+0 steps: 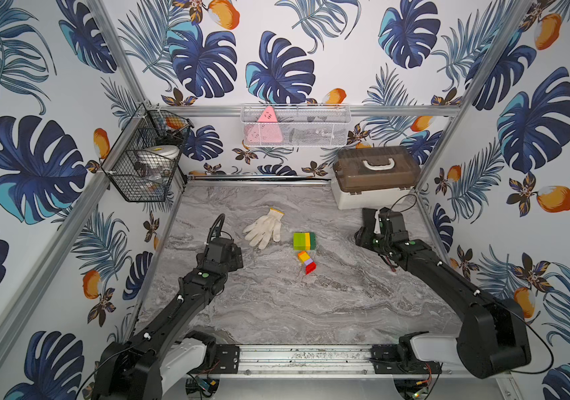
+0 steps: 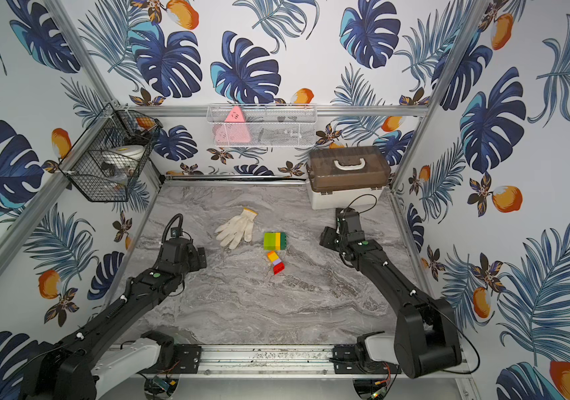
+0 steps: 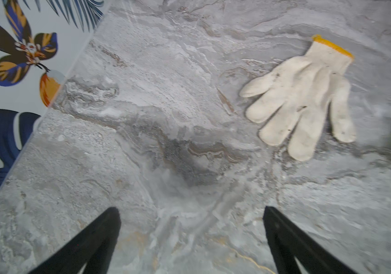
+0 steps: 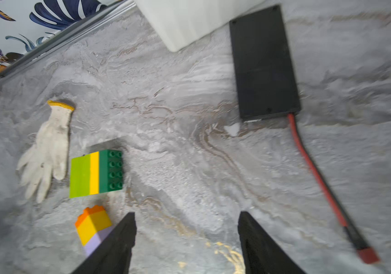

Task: Assemble the number 1 with lego
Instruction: Reset both arms

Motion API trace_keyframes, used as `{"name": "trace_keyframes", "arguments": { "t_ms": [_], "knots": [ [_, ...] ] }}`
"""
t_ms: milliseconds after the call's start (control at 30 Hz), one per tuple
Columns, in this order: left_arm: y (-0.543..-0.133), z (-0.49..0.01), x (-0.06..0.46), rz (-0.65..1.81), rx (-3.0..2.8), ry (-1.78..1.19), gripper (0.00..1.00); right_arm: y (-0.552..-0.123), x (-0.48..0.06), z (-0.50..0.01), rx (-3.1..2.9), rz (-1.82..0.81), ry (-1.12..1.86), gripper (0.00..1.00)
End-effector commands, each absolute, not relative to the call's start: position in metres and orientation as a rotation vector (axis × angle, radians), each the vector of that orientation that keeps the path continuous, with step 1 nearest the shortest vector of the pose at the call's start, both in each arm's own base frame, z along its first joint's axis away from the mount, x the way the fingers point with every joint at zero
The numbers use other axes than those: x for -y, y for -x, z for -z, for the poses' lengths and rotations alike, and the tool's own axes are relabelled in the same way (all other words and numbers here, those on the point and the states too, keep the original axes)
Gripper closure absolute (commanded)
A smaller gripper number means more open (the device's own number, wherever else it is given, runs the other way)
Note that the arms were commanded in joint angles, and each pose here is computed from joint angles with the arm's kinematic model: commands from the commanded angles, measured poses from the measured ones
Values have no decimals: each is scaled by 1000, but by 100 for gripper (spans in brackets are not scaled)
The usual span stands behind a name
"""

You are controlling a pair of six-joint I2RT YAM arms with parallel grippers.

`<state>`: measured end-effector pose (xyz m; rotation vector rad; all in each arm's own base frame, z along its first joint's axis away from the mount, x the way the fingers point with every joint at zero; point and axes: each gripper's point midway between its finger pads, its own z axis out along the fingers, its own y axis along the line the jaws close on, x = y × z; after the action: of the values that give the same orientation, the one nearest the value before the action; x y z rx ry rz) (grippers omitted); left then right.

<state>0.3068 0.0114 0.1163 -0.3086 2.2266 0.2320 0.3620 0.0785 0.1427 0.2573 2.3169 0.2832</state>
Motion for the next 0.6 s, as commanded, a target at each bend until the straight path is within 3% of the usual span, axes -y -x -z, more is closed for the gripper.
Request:
{"name": "trace_keyframes", "arguments": {
  "t_ms": [0,167,400,567],
  "knots": [
    [-330,-141,-33,-319,-2016,326,2,-381,-49,-179,-2037,-83,-145,25],
    [-338,-113,-52,-294,-2000,415,2,-374,-29,-162,-1980,1,-122,22],
    [-357,-105,-52,-261,-1920,363,2,-371,-20,-128,-1907,77,-29,7],
    [-373,-107,-53,-220,-1826,373,3,-377,-20,-109,-1867,-17,-39,8]
  ]
}}
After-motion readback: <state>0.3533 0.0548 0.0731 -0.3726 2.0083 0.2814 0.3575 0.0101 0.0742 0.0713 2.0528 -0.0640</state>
